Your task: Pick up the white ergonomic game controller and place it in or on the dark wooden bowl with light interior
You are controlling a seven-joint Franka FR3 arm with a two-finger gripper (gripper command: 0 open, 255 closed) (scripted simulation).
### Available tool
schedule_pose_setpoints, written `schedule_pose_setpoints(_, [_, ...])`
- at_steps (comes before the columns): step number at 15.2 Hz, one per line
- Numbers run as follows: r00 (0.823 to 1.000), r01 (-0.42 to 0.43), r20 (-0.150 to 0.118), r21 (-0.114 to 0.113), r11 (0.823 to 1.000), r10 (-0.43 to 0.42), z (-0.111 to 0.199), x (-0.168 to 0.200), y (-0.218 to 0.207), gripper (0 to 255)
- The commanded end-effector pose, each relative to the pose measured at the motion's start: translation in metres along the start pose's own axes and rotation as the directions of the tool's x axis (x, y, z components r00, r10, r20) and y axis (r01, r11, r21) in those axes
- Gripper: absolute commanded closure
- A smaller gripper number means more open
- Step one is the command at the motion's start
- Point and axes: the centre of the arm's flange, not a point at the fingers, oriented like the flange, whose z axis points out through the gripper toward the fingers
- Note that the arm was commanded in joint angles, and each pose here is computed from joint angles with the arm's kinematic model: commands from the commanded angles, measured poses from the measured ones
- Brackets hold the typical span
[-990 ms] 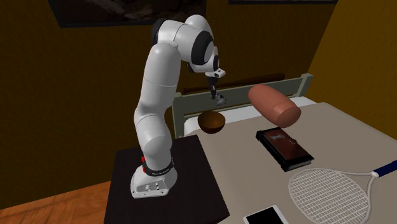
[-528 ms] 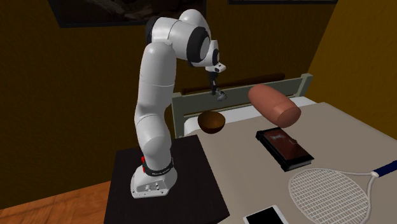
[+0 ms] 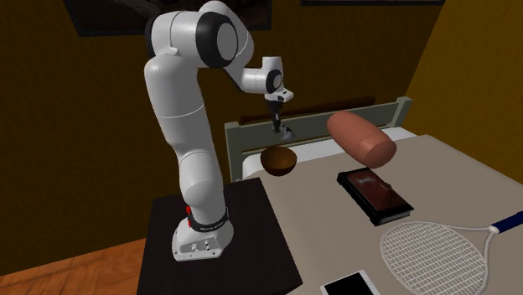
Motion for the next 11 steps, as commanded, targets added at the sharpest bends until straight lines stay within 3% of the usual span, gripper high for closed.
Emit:
schedule_pose_setpoints(1, [1.0, -0.002, 0.0, 0.002, 1.0, 0.002, 0.001, -0.01, 0.026, 255])
schedule_pose_setpoints(5, [1.0, -0.002, 0.0, 0.002, 1.0, 0.002, 0.001, -0.034, 0.079, 255])
schedule_pose_setpoints(11, [1.0, -0.002, 0.0, 0.002, 1.0, 0.002, 0.032, -0.037, 0.078, 255])
